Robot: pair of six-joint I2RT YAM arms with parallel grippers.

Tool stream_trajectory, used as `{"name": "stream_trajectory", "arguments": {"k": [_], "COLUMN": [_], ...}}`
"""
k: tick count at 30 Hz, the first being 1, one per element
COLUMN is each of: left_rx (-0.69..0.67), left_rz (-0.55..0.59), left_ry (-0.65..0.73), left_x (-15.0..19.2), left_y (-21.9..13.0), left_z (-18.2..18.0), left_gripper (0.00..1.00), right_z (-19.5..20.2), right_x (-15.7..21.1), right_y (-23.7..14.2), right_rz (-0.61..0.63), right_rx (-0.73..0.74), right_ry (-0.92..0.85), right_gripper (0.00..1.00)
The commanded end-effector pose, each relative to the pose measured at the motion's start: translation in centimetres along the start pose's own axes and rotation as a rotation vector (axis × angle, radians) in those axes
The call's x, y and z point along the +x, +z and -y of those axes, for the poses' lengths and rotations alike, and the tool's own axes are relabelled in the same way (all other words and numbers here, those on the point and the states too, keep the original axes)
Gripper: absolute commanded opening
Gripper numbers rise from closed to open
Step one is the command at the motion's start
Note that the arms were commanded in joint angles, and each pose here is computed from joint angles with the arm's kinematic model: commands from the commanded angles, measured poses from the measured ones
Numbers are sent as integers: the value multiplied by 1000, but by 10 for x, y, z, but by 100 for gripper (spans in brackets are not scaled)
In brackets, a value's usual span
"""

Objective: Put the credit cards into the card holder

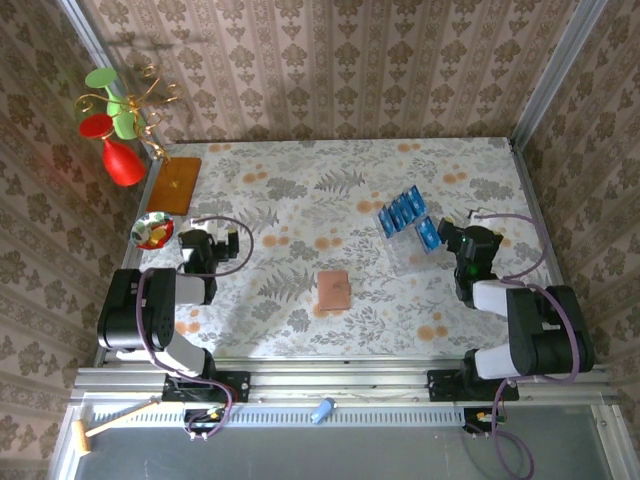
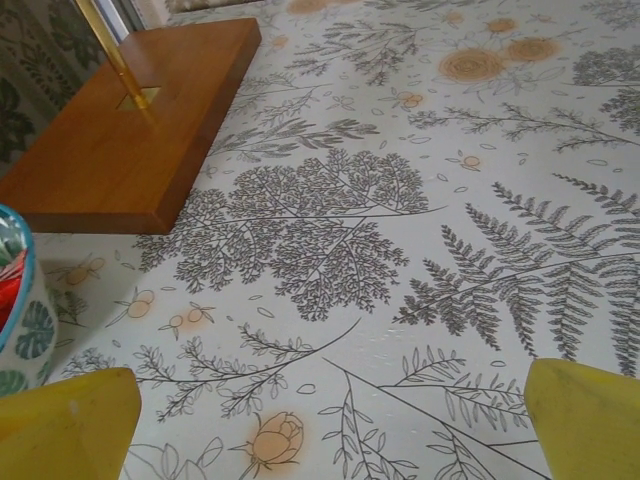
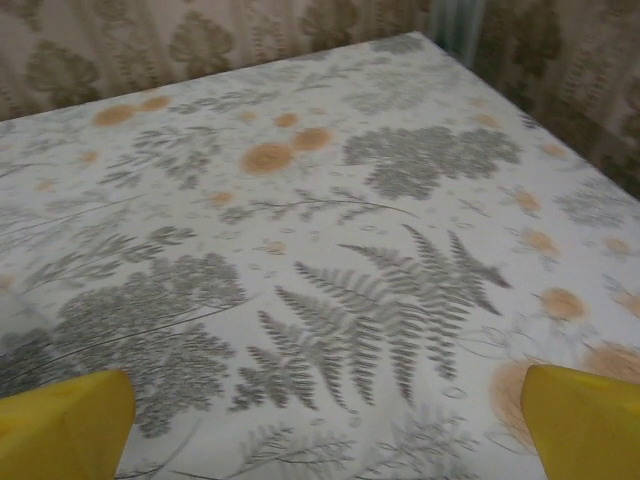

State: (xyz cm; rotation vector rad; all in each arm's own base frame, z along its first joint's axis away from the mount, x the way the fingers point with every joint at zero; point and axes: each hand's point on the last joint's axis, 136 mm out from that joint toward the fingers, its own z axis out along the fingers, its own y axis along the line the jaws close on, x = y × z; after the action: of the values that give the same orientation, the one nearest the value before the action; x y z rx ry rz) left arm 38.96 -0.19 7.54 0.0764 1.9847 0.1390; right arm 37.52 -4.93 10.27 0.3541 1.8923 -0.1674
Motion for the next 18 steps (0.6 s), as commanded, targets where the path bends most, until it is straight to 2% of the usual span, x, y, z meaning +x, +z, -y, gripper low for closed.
{"name": "stream_trajectory", "arguments": {"k": [1, 3, 18], "left_rx": [34, 40, 48], "left_rz": [76, 79, 90], "left_ry": [-7, -12, 8], "left_x": [-22, -23, -24], "left_y": [2, 2, 1], "left_z": [-1, -2, 2], "left_gripper": [100, 100, 100], "right_z": [-27, -30, -33], "right_x": [-4, 2, 2], "right_y": [5, 8, 11], "right_rz": [92, 16, 13], "right_rx": [-108, -116, -118], "right_ry": [-78, -99, -108], "right_gripper": [100, 100, 100]}}
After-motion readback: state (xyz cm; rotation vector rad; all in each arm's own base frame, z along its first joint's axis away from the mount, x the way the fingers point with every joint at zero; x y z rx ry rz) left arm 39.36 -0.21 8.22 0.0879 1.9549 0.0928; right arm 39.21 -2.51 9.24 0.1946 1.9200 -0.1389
